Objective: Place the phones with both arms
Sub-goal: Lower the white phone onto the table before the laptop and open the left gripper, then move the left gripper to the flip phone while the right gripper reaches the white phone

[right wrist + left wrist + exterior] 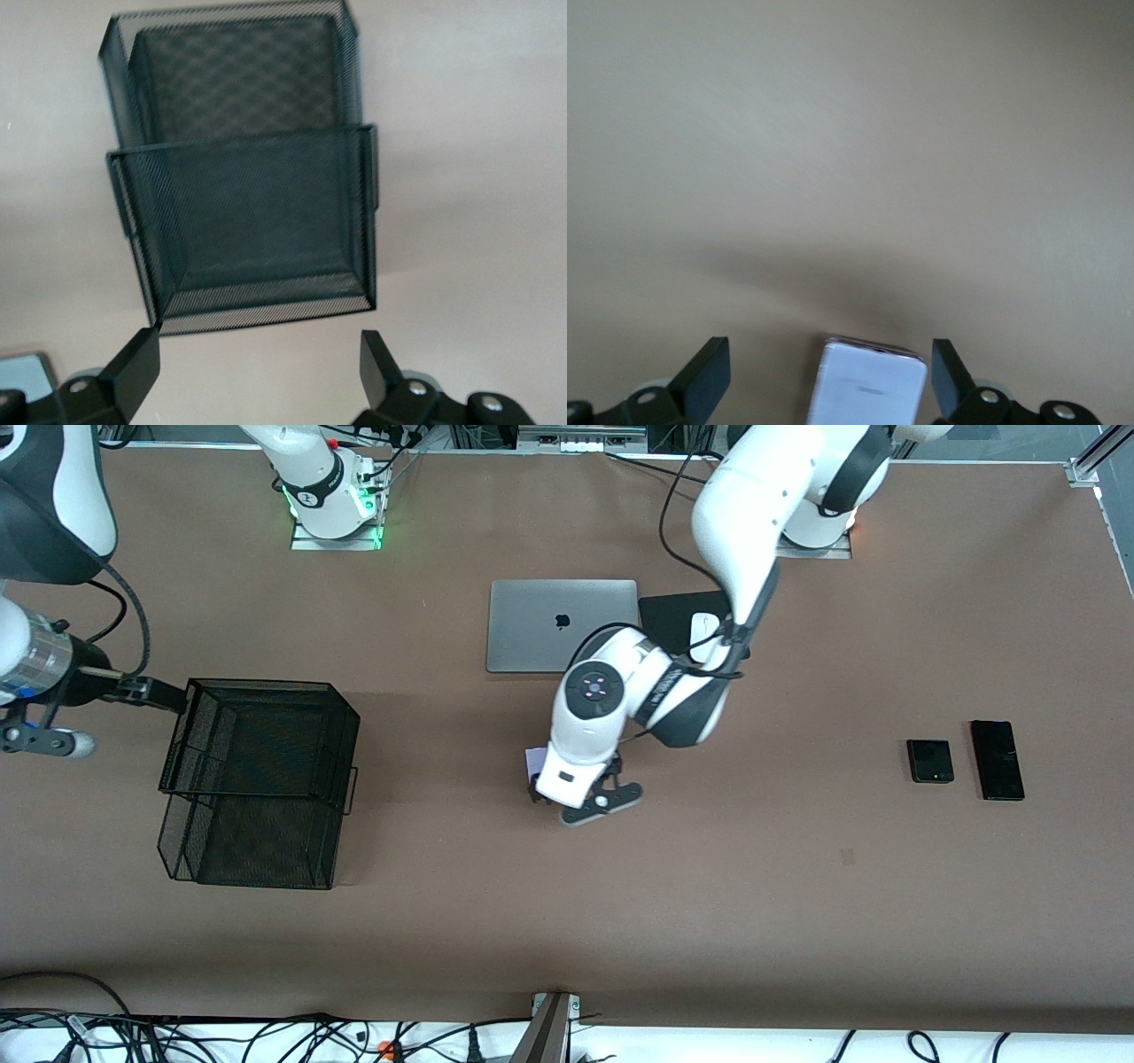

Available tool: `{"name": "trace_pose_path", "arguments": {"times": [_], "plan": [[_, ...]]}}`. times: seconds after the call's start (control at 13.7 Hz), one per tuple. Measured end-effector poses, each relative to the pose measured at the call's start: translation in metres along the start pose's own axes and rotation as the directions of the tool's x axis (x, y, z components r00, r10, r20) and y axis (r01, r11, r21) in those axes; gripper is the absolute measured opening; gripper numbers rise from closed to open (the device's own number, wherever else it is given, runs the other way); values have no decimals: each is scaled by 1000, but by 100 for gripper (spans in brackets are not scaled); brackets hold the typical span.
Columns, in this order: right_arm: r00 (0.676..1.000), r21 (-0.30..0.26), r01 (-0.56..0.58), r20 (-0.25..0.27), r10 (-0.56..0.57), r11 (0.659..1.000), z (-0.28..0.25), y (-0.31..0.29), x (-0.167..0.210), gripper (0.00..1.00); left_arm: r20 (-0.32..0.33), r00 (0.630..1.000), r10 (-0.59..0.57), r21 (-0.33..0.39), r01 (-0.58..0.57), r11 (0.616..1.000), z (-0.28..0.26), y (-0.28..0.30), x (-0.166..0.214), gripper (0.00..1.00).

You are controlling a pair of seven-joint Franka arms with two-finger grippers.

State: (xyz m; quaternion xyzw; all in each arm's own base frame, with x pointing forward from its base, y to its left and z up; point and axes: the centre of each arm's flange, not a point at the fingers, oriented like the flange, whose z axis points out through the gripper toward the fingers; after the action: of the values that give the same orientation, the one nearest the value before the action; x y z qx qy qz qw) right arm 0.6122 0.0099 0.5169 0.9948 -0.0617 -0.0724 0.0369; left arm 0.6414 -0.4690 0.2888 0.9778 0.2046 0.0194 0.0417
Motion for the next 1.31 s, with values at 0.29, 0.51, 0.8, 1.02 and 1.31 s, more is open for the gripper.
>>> {"name": "trace_pose_path", "arguments": {"times": [0.29, 0.51, 0.8, 1.02, 1.31], "plan": [[997, 101, 82, 1, -83, 991, -8, -78, -17, 100, 187, 971, 151, 188, -187, 964, 10, -74, 46, 100], [995, 153, 96, -40, -90, 984, -4, -152, -28, 100, 310, 921, 234, 242, -314, 918, 33, -151, 97, 100], [979, 179, 201, -61, -193, 963, 62, -277, -41, 100, 399, 857, 326, 269, -449, 852, 38, -262, 161, 100], [960, 202, 274, -111, -256, 940, 131, -359, -48, 100, 400, 816, 417, 246, -534, 809, 30, -352, 202, 100], [950, 176, 300, -146, -276, 938, 196, -405, -54, 100, 324, 829, 456, 189, -529, 827, 7, -471, 213, 100]]}}
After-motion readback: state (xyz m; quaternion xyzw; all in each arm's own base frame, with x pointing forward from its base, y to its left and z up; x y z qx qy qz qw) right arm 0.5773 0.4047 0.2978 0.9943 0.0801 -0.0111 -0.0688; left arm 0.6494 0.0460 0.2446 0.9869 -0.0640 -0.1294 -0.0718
